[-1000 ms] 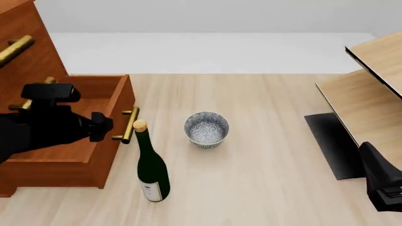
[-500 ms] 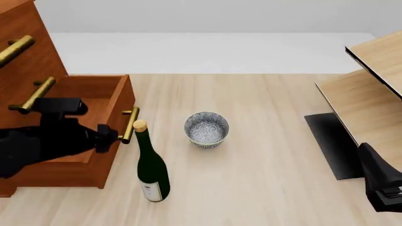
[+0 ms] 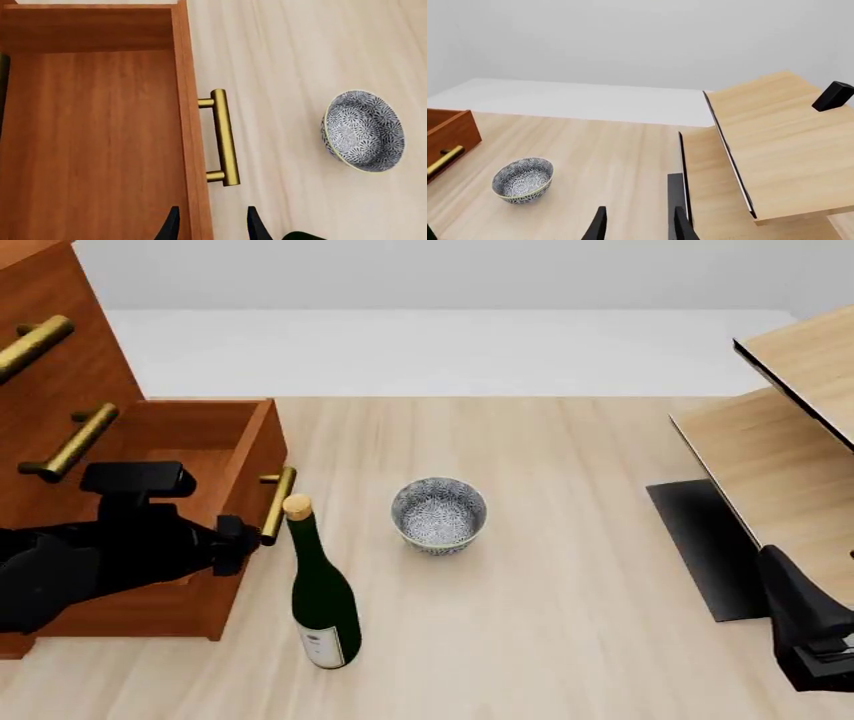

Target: Put the wine bottle in the bottom drawer of the cabinet.

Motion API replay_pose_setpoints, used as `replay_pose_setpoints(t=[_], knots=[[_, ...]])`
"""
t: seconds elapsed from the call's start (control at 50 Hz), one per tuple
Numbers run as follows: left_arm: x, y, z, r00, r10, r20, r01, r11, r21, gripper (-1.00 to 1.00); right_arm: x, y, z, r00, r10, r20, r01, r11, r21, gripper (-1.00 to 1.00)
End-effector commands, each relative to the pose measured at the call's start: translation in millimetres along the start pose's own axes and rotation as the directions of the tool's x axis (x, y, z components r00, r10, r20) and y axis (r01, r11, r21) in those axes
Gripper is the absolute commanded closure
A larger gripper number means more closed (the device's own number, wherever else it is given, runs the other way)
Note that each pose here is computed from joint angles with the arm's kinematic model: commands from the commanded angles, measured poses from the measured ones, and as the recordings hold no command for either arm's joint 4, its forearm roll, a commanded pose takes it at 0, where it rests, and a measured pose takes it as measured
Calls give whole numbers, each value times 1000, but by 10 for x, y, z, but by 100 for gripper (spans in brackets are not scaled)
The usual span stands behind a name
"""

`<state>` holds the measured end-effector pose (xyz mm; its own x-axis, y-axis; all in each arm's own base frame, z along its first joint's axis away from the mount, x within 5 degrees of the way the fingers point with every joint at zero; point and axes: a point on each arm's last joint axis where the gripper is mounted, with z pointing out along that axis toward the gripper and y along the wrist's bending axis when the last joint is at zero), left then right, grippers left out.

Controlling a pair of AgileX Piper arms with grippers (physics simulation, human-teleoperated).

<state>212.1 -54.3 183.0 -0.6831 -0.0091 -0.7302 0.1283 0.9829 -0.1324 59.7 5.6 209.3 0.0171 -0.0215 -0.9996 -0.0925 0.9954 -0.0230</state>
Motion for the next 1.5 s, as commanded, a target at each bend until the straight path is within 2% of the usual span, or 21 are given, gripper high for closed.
replay_pose_setpoints(t=[0.02, 0.66, 0.8, 0.82, 1.5], knots=[[17, -33, 13, 1000, -20, 5, 20, 1000, 13, -100, 3, 1, 0, 1000, 0, -2, 0, 1000, -2, -100], [11, -185, 44, 999, -47, 16, 45, 997, 68, -100, 4, 0, -14, 1000, 0, -3, 0, 1000, 0, -100], [-20, -185, 52, 997, -73, 28, 71, 995, 70, -100, 4, 0, -17, 1000, 0, -3, 0, 1000, 1, -100], [-18, -190, 41, 995, -98, 33, 95, 993, 75, -100, 5, 0, -16, 1000, 0, -4, 0, 1000, 0, -100], [-75, -328, 149, 995, -93, 39, 88, 989, 116, -100, 1, -2, -25, 1000, -1, -4, 1, 1000, 3, -100]])
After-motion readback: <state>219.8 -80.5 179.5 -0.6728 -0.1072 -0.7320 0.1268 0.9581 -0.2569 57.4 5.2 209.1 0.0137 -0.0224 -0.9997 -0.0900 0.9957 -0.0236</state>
